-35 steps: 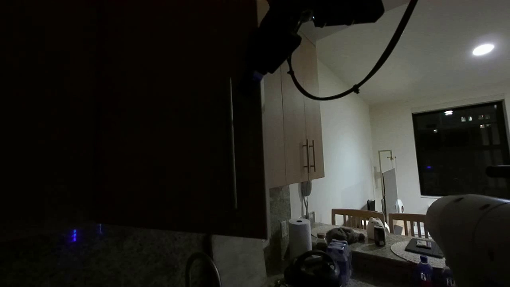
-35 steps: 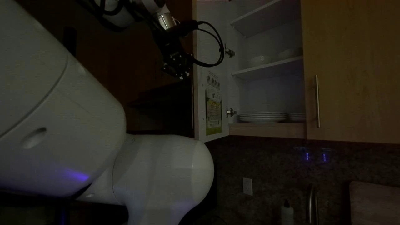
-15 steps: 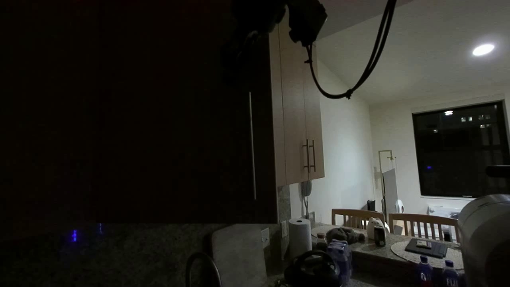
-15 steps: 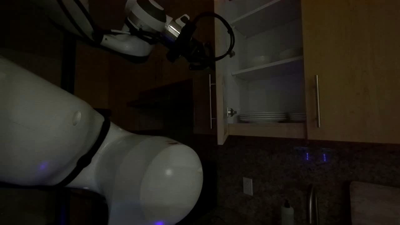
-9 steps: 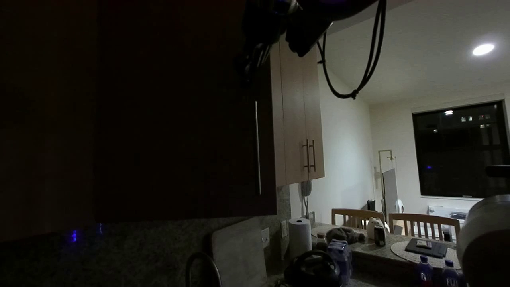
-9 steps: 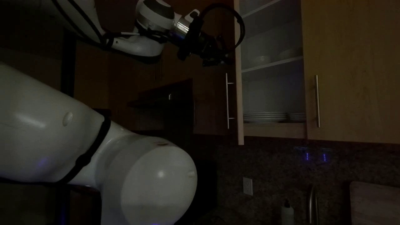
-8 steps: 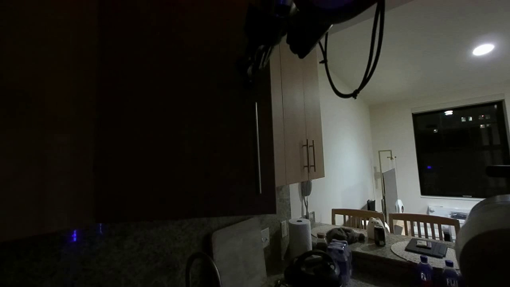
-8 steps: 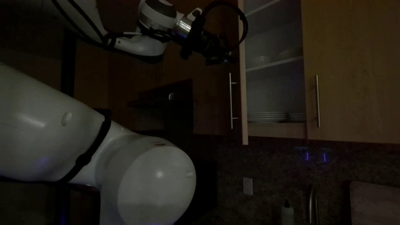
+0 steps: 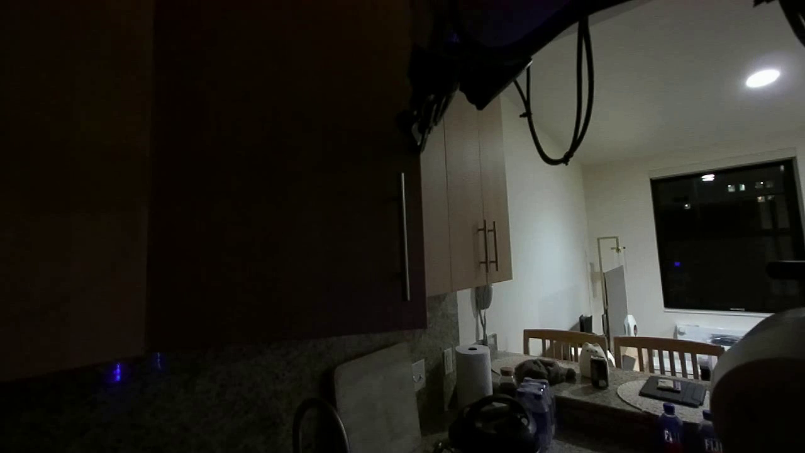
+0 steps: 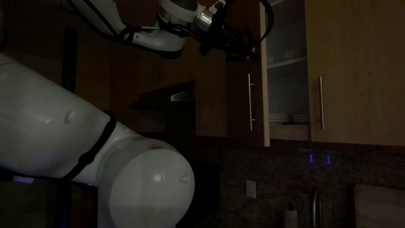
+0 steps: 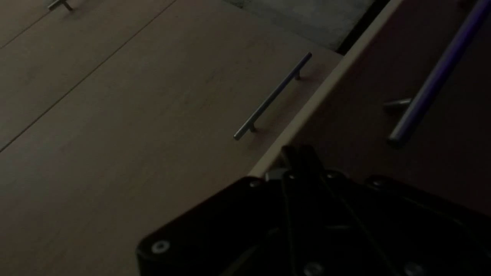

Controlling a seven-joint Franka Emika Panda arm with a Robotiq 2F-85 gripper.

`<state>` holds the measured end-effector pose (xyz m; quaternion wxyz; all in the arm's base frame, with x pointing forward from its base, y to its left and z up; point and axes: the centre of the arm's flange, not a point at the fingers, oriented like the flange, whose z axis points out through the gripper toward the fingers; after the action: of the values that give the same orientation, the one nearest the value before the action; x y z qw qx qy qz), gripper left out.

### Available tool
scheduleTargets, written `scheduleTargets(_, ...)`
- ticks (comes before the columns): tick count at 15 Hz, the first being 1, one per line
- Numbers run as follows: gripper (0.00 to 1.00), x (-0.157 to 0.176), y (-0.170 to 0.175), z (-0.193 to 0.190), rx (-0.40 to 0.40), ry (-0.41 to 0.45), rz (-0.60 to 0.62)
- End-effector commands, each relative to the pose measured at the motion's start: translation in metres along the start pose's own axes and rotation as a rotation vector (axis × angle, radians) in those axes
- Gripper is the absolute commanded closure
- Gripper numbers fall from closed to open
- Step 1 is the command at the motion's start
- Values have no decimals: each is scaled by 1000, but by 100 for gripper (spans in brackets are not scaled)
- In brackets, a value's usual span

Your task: Close the drawer

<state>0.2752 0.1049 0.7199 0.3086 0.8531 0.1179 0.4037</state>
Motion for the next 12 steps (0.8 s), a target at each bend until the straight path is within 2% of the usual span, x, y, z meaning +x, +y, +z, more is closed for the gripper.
scheduleTargets(1,93,11,5,15,110,8,-29)
scheduleTargets(4,93,17,6,25,172,32,-23)
scheduleTargets(12,93,29,11,41,198,98,10)
